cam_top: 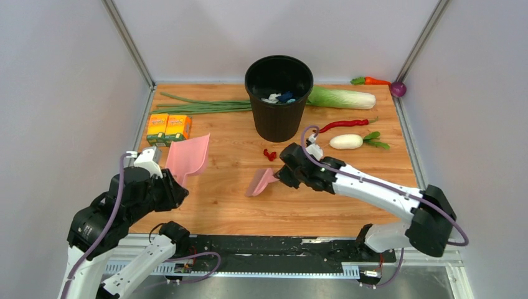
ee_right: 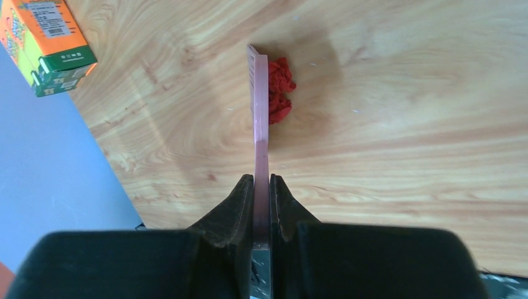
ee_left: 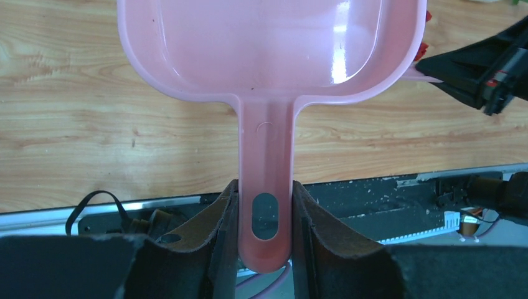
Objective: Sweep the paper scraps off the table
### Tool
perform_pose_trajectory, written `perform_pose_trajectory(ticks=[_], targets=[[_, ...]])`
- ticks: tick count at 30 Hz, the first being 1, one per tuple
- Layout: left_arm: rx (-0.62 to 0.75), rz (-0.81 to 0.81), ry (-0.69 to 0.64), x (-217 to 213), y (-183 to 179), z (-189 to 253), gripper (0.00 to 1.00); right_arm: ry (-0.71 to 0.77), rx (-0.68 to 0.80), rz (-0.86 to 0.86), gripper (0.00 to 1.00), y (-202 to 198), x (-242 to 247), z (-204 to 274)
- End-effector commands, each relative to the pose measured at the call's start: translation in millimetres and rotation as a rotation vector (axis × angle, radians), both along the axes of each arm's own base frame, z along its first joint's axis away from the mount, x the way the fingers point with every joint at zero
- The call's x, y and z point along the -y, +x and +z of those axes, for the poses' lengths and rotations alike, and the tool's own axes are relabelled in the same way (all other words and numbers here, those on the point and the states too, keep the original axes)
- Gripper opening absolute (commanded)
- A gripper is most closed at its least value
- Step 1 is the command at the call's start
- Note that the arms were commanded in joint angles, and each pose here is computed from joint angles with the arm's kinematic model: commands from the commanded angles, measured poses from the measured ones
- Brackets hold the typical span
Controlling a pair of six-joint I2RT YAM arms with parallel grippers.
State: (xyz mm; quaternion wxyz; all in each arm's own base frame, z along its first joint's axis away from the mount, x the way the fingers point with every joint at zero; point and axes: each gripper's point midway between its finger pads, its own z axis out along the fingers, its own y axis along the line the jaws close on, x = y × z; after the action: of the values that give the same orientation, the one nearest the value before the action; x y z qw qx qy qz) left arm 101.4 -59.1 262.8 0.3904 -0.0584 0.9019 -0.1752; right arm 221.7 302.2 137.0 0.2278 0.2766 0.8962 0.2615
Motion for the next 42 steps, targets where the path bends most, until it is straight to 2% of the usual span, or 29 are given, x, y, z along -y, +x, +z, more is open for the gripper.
perform_pose_trajectory(ticks=[1, 9, 15, 24, 29, 34, 42], targets=[[-0.022, -0.051, -0.008, 7.7, -3.3, -6.2, 0.00, -0.098, -0.011, -0.021, 0.00, -22.9, 50.6, -3.7], [-0.098, -0.078, -0.015, 20.8, 1.4, -28.1, 0.00, -0.097, 0.003, -0.039, 0.00, -53.0, 98.9, 0.4], [-0.113, -0.088, -0.021, 29.0, 10.5, -36.6, 0.00, -0.111, 0.076, 0.030, 0.00, -61.5, 114.2, 23.9], [-0.110, -0.153, -0.009, 52.9, 41.5, -20.7, 0.00, -0.152, 0.339, 0.350, 0.00, -44.1, 82.2, 128.8], [-0.122, -0.191, 0.022, 68.5, 57.1, -22.3, 0.00, -0.273, 0.430, 0.397, 0.00, -39.1, 102.0, 167.6], [-0.130, -0.271, 0.086, 100.9, 58.4, -39.0, 0.00, -0.397, 0.422, 0.389, 0.00, -40.0, 128.2, 170.1], [-0.166, -0.437, 0.229, 146.1, 50.0, -57.9, 0.00, -0.438, 0.346, 0.373, 0.00, -51.6, 146.1, 148.4]])
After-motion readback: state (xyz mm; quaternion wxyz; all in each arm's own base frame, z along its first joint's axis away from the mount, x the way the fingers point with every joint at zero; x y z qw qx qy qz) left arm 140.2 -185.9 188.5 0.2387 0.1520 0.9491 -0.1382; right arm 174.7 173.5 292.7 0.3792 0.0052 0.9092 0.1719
